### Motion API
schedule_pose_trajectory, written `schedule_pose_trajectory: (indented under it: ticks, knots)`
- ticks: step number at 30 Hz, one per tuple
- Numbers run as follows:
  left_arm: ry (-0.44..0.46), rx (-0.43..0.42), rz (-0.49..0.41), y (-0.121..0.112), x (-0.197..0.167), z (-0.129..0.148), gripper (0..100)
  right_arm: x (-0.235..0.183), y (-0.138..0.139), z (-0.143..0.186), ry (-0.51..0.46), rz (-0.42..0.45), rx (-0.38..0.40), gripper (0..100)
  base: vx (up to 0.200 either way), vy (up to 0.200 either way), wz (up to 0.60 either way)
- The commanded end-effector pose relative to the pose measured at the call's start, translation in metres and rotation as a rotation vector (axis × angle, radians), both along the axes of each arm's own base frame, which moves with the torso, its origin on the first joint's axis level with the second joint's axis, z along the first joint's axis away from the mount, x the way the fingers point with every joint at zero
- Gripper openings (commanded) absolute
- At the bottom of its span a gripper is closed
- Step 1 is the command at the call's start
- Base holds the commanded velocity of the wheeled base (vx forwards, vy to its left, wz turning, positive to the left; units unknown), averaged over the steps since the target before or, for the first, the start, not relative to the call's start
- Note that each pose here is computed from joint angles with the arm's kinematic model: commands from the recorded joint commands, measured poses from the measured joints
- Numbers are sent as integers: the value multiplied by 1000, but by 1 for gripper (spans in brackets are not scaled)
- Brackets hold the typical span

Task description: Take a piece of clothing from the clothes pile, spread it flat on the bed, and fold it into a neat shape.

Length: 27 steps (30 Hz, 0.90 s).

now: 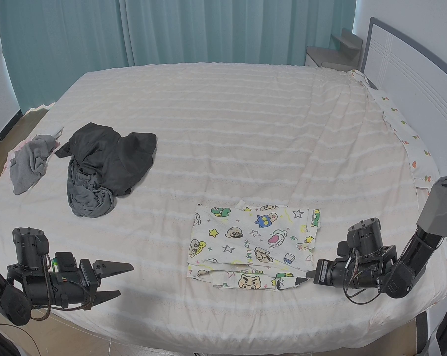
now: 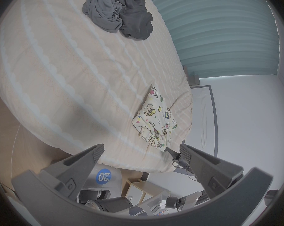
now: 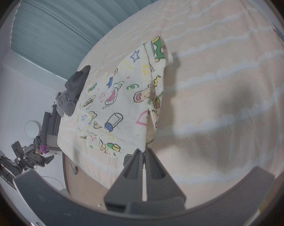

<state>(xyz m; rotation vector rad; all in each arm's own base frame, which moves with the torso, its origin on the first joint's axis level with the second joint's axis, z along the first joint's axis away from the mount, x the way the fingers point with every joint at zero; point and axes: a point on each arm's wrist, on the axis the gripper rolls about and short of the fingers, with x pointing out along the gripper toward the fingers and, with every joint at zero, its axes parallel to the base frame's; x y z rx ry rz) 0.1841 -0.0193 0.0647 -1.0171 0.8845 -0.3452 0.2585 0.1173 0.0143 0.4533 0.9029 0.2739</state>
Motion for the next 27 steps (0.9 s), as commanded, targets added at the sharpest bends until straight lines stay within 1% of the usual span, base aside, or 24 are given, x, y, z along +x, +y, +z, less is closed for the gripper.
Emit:
schedule_pose_trajectory:
  ticks: [1, 2, 5, 7, 11, 12, 13, 15, 17, 20, 23, 27]
  knots:
    - [4, -1, 1, 0, 0, -1, 100, -2, 0, -9, 23, 19, -26, 0, 0, 0, 0]
    - [5, -1, 1, 0, 0, -1, 100, -2, 0, -9, 22, 23, -30, 100, 0, 0, 0]
    - [4, -1, 1, 0, 0, -1, 100, -1, -2, -6, -1, 24, -34, 100, 0, 0, 0]
    - [4, -1, 1, 0, 0, -1, 100, 1, -7, -1, -23, 2, -28, 100, 0, 0, 0]
    - [8, -1, 1, 0, -1, -1, 100, 13, -23, 25, -150, -70, 28, 100, 0, 0, 0]
    - [8, -1, 1, 0, -1, -1, 100, 13, -23, 25, -150, -70, 28, 100, 0, 0, 0]
    - [7, -1, -1, 0, 0, -1, 100, 20, -29, 40, -241, -97, 61, 100, 0, 0, 0]
    - [7, -1, -3, -1, -1, -1, 100, 30, -32, 53, -320, -116, 88, 100, 0, 0, 0]
    - [8, 0, -4, -1, 0, -1, 100, 41, -31, 59, -356, -121, 105, 100, 0, 0, 0]
    - [8, -1, -5, -1, -1, -1, 100, 54, -22, 44, -327, -95, 121, 100, 0, 0, 0]
    - [8, -1, -5, -1, -1, -1, 100, 71, -9, 31, -344, -79, 128, 100, 0, 0, 0]
    - [11, -1, -5, -1, -1, -2, 100, 88, -3, 17, -342, -77, 126, 100, 0, 0, 0]
